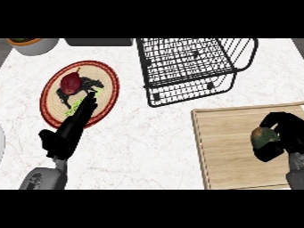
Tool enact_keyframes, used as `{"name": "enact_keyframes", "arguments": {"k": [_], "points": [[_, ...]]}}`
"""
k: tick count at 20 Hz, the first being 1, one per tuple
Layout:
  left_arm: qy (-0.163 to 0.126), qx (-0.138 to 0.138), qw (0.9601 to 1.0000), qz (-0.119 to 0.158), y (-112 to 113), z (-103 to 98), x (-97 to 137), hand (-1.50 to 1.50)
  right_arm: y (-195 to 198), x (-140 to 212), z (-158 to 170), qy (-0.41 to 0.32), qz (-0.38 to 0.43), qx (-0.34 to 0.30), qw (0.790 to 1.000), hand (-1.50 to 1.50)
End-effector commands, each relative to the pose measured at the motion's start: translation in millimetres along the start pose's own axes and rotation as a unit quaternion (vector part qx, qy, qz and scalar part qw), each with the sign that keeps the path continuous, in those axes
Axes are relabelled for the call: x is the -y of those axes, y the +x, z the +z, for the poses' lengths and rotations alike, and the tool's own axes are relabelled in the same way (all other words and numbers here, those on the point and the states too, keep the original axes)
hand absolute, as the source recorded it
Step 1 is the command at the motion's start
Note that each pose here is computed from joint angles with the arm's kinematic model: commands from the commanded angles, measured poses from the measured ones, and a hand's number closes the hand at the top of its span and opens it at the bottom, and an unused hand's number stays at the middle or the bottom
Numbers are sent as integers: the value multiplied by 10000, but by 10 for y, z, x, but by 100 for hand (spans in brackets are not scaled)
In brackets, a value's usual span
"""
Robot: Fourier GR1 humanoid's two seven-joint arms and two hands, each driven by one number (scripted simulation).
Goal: Pick the squash from the tray and place it in the tiered basket
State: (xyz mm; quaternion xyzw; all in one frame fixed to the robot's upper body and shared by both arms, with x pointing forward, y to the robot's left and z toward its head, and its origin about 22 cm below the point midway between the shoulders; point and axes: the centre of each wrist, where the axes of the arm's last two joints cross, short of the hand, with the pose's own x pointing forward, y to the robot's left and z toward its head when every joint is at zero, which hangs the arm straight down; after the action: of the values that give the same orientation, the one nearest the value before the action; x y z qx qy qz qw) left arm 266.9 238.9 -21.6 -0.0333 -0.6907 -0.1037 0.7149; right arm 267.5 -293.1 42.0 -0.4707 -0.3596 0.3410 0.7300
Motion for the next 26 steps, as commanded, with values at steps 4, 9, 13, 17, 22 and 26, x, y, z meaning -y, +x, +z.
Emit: {"name": "enact_keyframes", "arguments": {"k": [4,9,13,17,22,26], "points": [[-322,161,9993,35,84,-98,109,0,-421,777,-547,180,806,1434,9862,150],[-264,152,9995,-33,81,-159,118,0,-679,1117,-820,-153,892,2341,9680,150],[-296,125,9995,30,101,-136,154,0,-648,1414,-998,-144,-517,2999,9525,150],[-280,59,9996,-30,67,-104,54,0,-642,1727,-1054,-235,-1513,3763,9138,150],[-240,20,9997,-19,67,-84,120,0,-426,2280,-1076,-366,-1709,4315,8850,150],[-139,49,9999,5,-17,-51,127,0,283,2426,-1069,-112,-1759,4346,8832,150]]}}
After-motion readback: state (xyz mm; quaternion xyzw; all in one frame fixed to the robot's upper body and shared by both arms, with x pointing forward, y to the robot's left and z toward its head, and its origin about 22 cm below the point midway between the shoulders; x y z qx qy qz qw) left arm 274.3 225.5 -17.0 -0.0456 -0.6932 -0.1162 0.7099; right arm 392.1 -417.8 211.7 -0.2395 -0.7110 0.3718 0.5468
